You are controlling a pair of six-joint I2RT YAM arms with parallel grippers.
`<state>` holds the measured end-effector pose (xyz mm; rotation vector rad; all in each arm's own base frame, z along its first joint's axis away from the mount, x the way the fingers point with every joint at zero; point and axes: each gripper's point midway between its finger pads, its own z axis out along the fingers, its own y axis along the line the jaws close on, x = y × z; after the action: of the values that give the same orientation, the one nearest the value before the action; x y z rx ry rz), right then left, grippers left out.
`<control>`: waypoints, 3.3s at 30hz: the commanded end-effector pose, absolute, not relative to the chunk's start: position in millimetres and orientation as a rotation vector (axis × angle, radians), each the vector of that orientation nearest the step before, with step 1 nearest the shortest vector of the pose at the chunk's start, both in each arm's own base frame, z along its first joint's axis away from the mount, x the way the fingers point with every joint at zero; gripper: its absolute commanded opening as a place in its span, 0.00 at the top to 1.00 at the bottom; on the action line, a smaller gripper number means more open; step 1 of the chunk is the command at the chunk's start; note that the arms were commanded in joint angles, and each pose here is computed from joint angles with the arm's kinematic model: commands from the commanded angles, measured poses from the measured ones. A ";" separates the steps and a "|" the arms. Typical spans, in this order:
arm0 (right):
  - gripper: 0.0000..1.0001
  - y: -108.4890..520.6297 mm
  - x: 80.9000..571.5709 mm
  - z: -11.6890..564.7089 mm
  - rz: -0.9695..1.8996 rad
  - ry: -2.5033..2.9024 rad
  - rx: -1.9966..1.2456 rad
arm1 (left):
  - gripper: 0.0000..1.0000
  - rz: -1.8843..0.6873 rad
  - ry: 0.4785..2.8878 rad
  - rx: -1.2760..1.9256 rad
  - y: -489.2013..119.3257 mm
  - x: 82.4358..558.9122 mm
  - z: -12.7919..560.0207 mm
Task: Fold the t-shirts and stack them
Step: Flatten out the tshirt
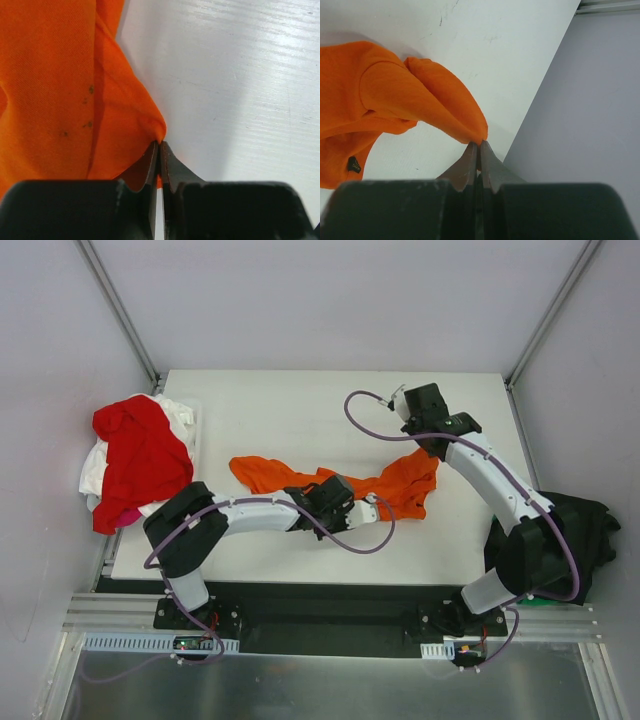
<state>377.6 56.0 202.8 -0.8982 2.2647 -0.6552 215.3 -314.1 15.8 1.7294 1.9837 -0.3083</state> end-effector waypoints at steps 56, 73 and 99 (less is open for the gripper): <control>0.99 -21.1 245.1 487.7 -0.615 1.643 -0.396 | 1.00 0.297 1.383 0.630 -110.8 309.2 437.4; 0.99 -35.9 199.6 555.0 -0.554 1.442 -0.287 | 1.00 0.289 1.218 0.435 -66.3 258.8 521.2; 0.99 -44.5 155.9 647.1 -0.475 1.148 -0.170 | 1.00 0.387 1.147 0.244 -23.4 238.2 555.7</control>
<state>186.8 -20.7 601.6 -0.3086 1.2908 -0.4406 253.5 -61.5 517.9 0.4257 1.2073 0.3037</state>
